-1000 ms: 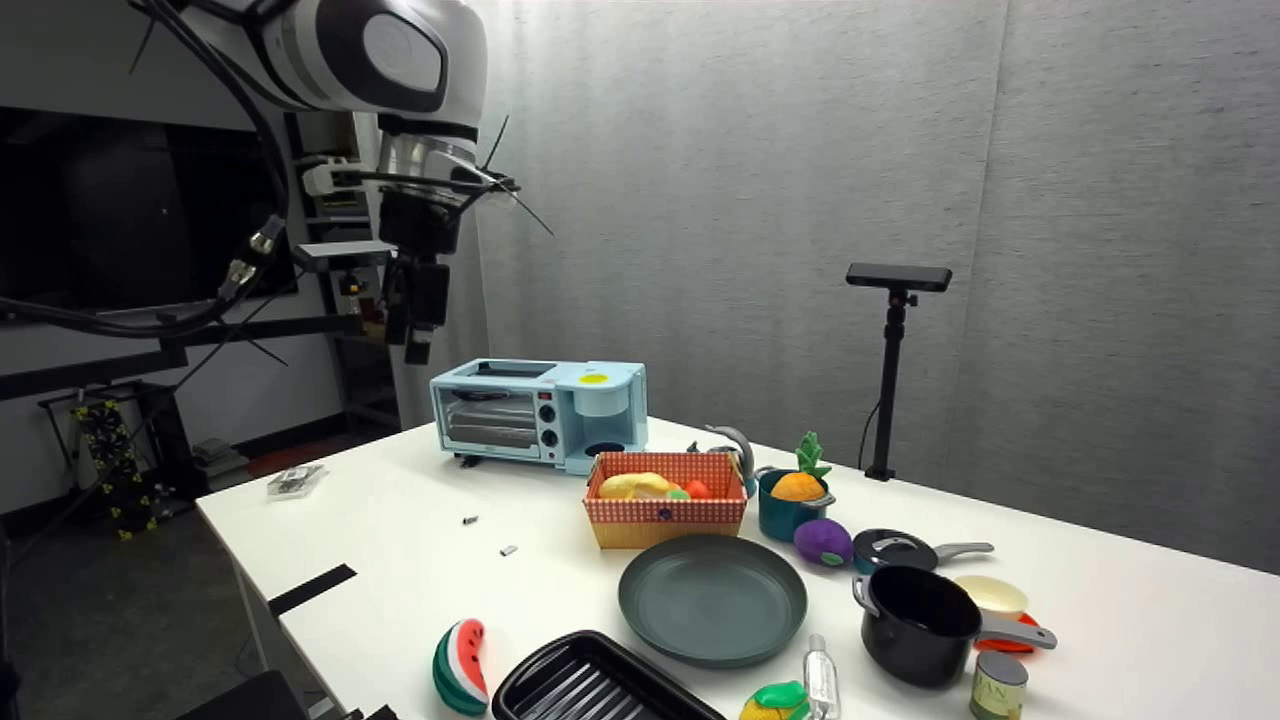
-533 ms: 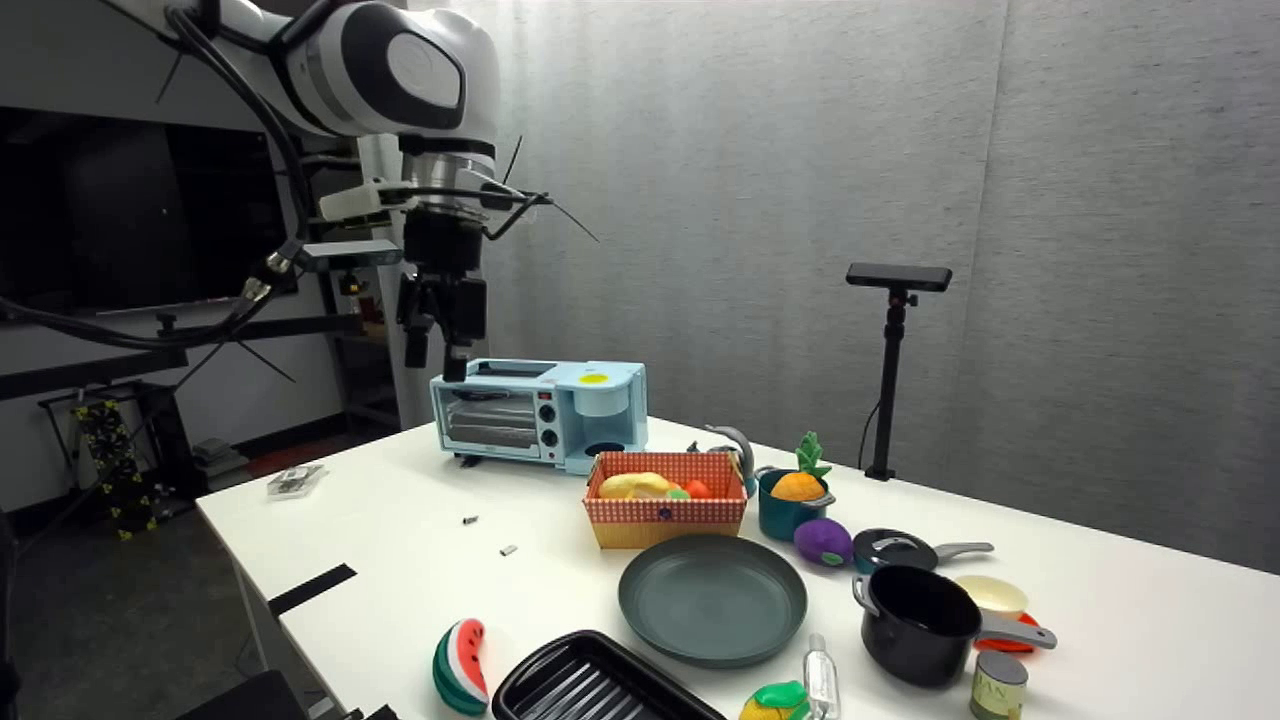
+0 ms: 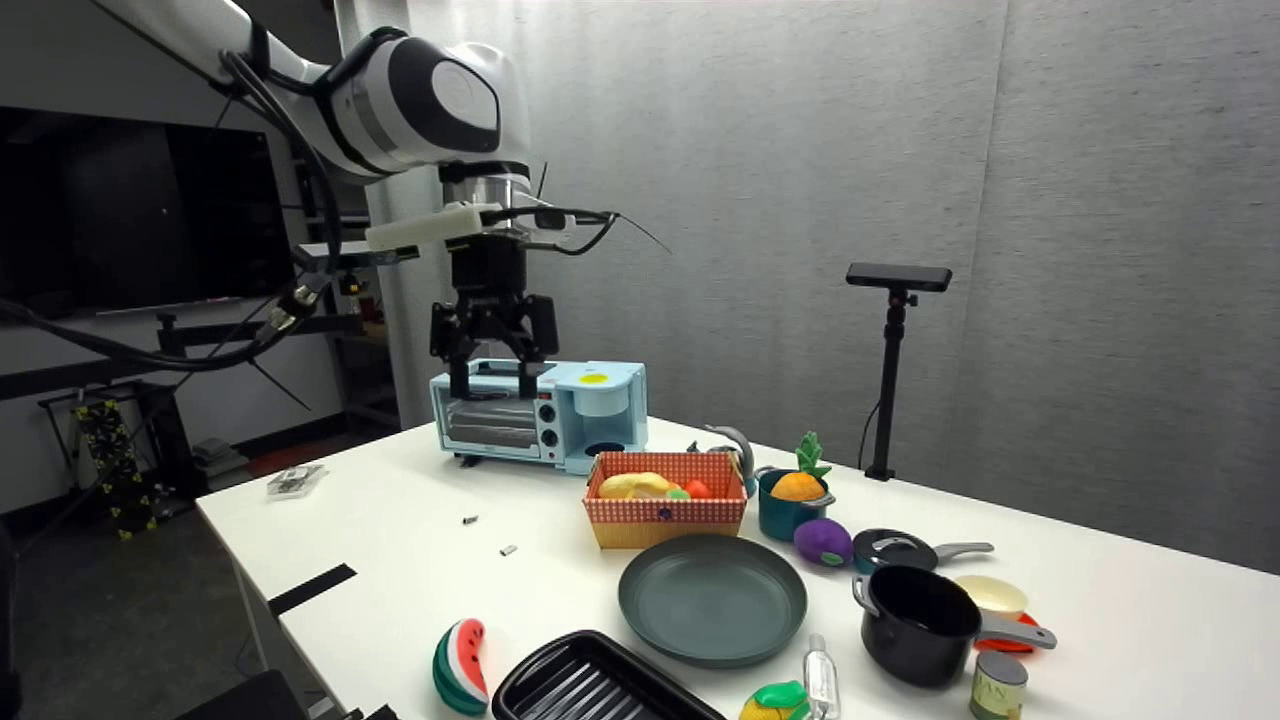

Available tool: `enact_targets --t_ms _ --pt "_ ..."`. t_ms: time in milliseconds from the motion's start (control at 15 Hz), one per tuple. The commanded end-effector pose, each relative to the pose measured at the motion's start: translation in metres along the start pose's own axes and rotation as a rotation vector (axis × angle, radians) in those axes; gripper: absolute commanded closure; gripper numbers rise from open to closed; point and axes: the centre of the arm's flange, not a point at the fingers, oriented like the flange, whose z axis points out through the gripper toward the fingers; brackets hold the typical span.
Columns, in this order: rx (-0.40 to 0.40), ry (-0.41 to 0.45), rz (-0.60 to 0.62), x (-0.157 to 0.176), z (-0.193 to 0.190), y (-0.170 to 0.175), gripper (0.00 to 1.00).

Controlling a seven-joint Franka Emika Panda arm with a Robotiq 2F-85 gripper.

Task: Pick the plate and move it to the bottom of the table

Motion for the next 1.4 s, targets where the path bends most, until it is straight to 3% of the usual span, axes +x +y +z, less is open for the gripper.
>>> enact_targets --t_ms 0,667,1333 --pt "-0.068 0.006 -0.153 0.013 0.012 0.019 0.00" --pt "-0.183 -0.031 -0.604 0.042 0.083 0.044 0.00" --pt "-0.222 -0.072 -0.803 0.087 0.173 0.037 0.00"
